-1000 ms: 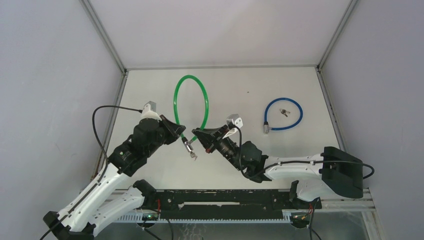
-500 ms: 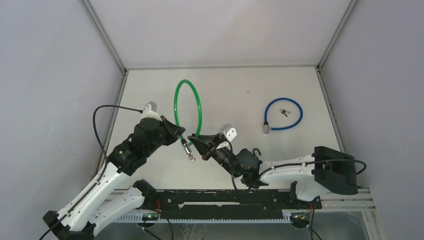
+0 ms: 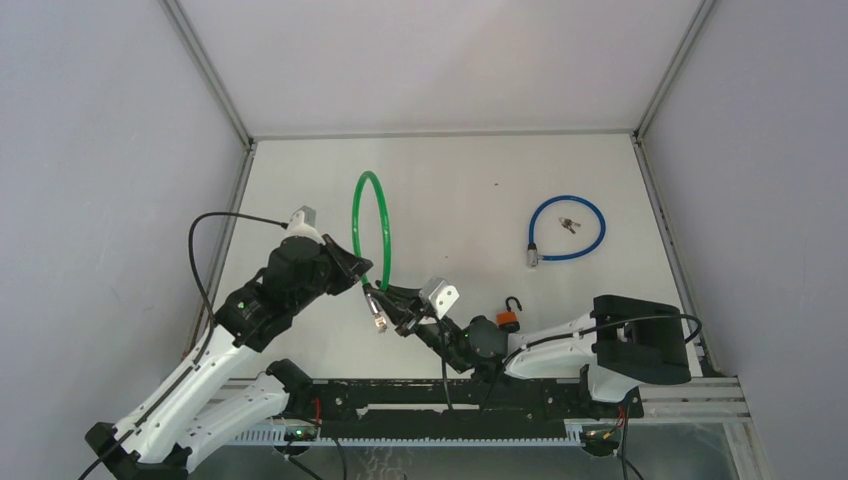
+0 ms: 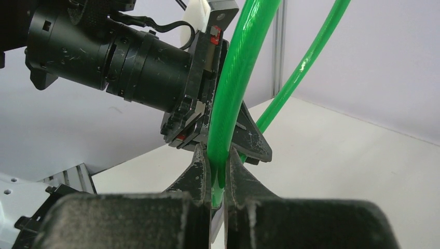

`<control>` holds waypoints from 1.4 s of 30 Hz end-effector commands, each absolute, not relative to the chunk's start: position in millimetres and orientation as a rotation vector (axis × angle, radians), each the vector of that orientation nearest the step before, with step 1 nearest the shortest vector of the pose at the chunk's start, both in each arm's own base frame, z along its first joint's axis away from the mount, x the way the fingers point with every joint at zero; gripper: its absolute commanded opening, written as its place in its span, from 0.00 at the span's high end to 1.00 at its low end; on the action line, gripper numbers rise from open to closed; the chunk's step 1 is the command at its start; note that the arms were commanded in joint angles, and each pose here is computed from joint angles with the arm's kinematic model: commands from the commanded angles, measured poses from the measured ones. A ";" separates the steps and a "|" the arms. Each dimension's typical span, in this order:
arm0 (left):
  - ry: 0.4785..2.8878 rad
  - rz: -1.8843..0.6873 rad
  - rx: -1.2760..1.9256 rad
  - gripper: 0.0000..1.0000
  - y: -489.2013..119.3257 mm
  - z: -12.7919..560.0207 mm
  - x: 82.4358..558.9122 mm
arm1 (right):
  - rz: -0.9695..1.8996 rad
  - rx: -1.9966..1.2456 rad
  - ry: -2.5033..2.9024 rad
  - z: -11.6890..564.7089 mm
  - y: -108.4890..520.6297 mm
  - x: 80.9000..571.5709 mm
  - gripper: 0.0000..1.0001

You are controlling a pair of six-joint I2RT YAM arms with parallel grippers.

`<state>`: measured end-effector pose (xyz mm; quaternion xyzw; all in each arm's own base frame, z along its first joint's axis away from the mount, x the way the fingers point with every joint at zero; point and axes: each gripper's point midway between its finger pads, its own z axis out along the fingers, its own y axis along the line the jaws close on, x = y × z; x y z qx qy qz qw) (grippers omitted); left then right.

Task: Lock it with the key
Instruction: Lock the lock.

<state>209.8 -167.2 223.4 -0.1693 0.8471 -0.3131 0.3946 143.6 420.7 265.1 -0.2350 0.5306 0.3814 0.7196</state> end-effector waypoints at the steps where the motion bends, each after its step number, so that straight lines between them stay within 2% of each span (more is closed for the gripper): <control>1: 1.985 -1.072 -0.384 1.00 -193.1 290.8 205.9 | 0.857 -0.601 1.183 249.9 435.7 140.3 1.00; 11: 1.963 -1.093 -0.396 1.00 -193.5 286.5 206.1 | 0.912 -0.589 1.315 242.4 427.8 150.5 1.00; 19: 1.901 -1.130 -0.441 1.00 -196.6 281.6 216.1 | 0.943 -0.549 1.414 245.6 414.5 157.4 0.90; 20: 1.907 -1.119 -0.442 1.00 -196.1 280.2 216.7 | 0.944 -0.547 1.416 246.7 413.6 157.2 0.86; 23: 1.924 -1.095 -0.446 1.00 -195.2 276.0 218.3 | 0.955 -0.542 1.410 252.8 411.0 155.8 0.67; 24: 1.927 -1.087 -0.448 1.00 -194.5 274.3 218.7 | 0.957 -0.540 1.408 254.6 410.0 155.6 0.57; 25: 1.927 -1.082 -0.450 1.00 -194.1 273.5 219.3 | 0.960 -0.543 1.408 255.6 409.4 155.1 0.40; 26: 1.924 -1.078 -0.454 1.00 -193.3 273.4 219.8 | 0.963 -0.541 1.412 256.1 408.4 154.9 0.29; 28: 1.921 -1.075 -0.459 1.00 -192.4 273.2 220.5 | 0.973 -0.532 1.422 257.9 406.1 155.0 0.16; 42: 1.876 -1.053 -0.484 1.00 -185.9 277.1 225.6 | 1.042 -0.502 1.563 242.5 383.5 148.6 0.10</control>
